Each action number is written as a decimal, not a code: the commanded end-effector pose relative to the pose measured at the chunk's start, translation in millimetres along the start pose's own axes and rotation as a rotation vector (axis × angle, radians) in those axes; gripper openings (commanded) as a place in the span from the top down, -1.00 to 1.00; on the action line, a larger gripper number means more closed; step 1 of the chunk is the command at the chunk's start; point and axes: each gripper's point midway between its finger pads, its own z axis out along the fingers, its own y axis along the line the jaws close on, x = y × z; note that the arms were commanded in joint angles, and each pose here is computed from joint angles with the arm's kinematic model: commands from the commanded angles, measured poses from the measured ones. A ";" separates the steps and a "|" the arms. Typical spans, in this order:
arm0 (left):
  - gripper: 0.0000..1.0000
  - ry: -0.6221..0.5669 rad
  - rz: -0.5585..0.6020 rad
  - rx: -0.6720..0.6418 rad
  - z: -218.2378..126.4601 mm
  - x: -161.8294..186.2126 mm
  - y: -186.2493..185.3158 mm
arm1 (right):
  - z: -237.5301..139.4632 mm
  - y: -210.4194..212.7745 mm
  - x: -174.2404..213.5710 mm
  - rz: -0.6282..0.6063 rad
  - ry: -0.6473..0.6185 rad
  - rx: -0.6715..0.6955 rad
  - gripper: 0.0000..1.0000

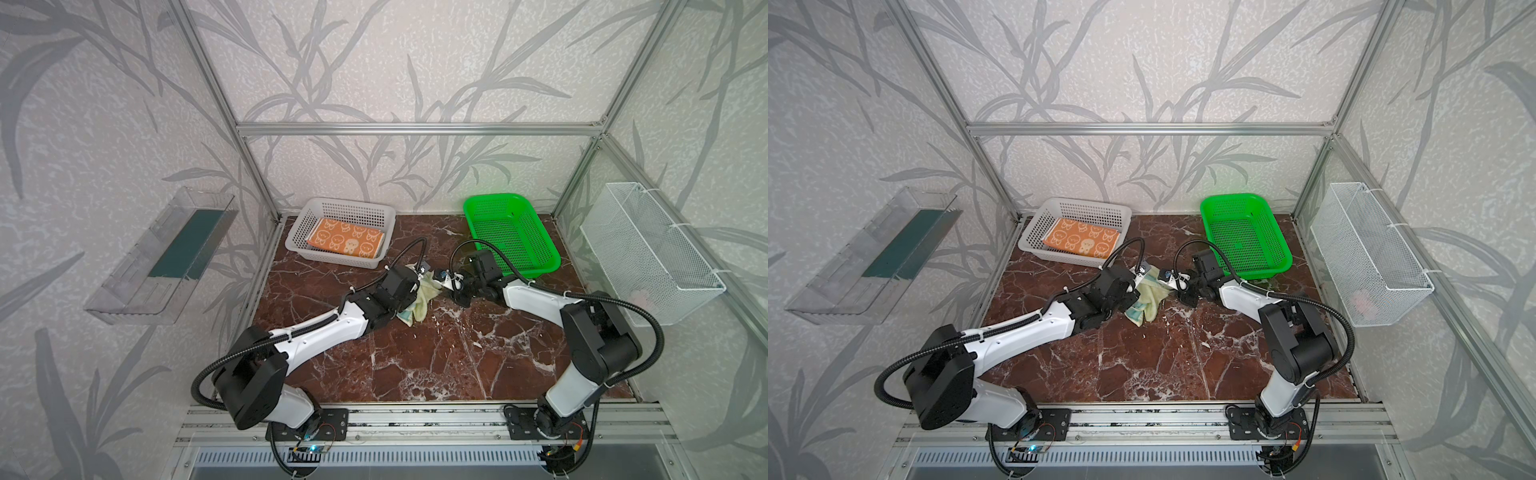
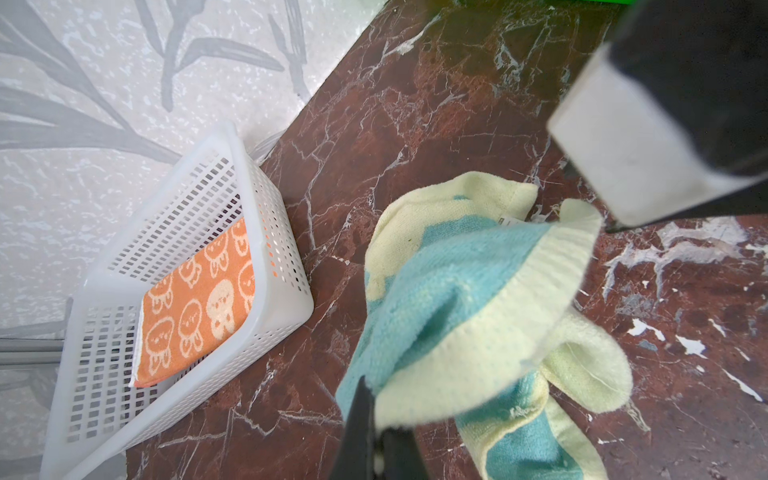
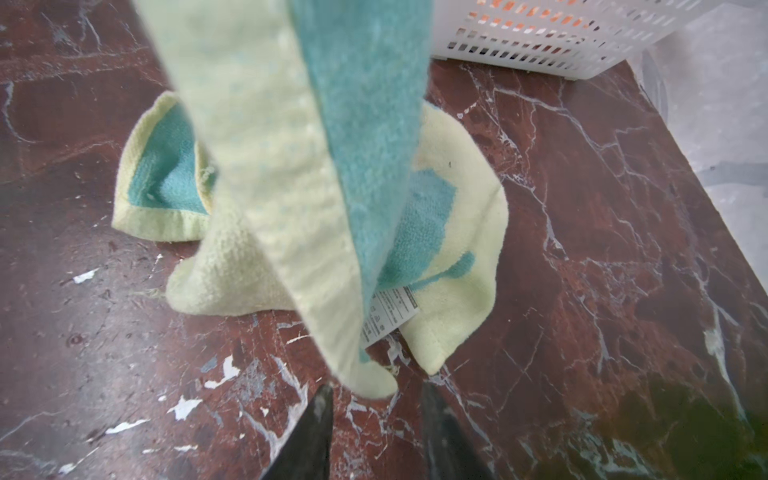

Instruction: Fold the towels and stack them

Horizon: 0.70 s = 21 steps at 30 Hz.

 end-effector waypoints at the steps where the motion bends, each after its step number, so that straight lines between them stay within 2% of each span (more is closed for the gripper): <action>1: 1.00 0.034 -0.011 -0.008 1.1 13.2 1.8 | 5.6 5.9 -4.1 0.000 -0.013 -0.085 0.27; 11: 1.00 0.056 -0.050 -0.029 1.2 26.3 11.2 | 9.1 27.3 -8.5 -0.003 -0.021 -0.268 0.28; 21: 1.00 0.096 -0.144 -0.044 6.8 42.2 24.8 | 18.2 24.3 -6.6 0.038 -0.008 -0.284 0.36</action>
